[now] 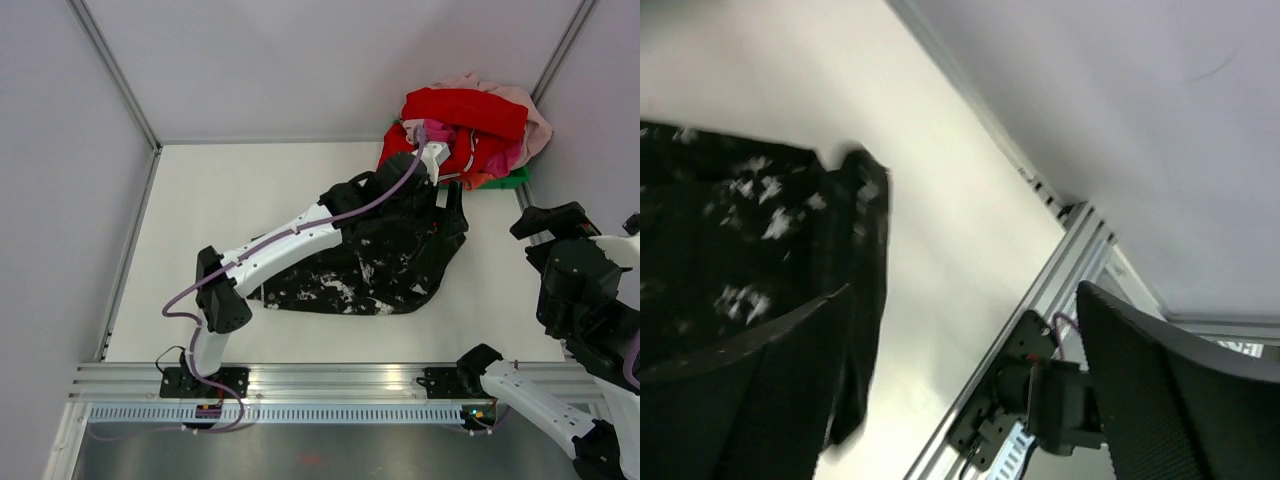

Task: Fold and stack the trousers
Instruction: Flatten the trousers out

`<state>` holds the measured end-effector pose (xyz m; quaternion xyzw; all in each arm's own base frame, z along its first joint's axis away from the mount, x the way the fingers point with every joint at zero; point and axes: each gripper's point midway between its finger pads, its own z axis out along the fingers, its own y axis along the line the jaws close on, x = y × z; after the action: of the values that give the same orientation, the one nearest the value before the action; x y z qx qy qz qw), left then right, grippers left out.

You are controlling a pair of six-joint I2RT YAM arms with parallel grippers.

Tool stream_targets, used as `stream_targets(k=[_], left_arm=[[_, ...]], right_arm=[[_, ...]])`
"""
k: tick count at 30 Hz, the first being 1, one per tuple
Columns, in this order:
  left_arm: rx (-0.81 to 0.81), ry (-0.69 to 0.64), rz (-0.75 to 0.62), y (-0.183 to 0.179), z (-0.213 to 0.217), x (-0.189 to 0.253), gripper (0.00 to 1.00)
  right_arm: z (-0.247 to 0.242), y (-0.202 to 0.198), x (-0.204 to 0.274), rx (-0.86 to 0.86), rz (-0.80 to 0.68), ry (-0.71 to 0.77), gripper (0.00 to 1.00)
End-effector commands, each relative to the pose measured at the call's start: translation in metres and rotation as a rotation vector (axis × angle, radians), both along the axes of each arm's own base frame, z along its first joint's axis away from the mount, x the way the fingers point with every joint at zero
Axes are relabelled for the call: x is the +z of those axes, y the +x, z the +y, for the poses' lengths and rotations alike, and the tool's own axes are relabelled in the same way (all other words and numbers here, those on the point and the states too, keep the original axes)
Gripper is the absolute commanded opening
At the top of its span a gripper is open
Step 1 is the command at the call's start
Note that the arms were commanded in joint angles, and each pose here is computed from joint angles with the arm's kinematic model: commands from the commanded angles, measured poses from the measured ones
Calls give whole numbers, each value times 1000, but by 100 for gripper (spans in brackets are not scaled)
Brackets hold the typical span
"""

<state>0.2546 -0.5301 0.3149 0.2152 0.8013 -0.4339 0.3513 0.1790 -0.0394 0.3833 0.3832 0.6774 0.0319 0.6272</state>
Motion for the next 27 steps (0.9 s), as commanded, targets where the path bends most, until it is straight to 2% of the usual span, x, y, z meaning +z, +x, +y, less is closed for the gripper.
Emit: stream_targets(k=[1,2,3,4,5,6,7,8,9,11,12,15,16,18,21,24,27], left_arm=[[0,-3,-63,-8,36,43,100],[32,28,-76,-8,52,49,100],[84,122,-49,-6,75,32,100],[216,177,-69,10,101,30,100],[294,152,-65,8,132,50,100],[384,232,-21,18,164,19,100],[476,246,1,24,193,13,100],[557,214,83,24,215,2,100],[657,235,162,23,267,-30,100],[740,162,313,13,298,-62,100],[807,191,376,0,330,-99,100],[856,167,465,-26,349,-143,100],[853,116,481,-26,344,-145,100],[870,103,510,-36,351,-169,98],[949,81,580,-42,364,-203,89],[989,52,641,-46,372,-226,88],[1017,50,635,-41,378,-238,88]], right_arm=[[-4,15,19,-54,10,-118,98],[8,24,16,-1,31,-122,98],[21,38,9,40,71,-146,98],[34,49,7,89,80,-159,98],[47,58,3,144,94,-172,98],[76,74,-9,277,135,-179,98],[91,83,-12,342,147,-193,98],[105,90,-17,399,165,-190,98],[131,99,-30,506,209,-183,98],[148,108,-42,569,243,-174,98],[155,112,-52,583,273,-169,98],[160,112,-75,592,306,-142,98],[163,112,-89,601,319,-134,98],[167,108,-106,624,336,-114,98],[176,106,-120,661,367,-82,97],[179,105,-135,679,425,-95,97],[181,106,-141,699,467,-126,97]])
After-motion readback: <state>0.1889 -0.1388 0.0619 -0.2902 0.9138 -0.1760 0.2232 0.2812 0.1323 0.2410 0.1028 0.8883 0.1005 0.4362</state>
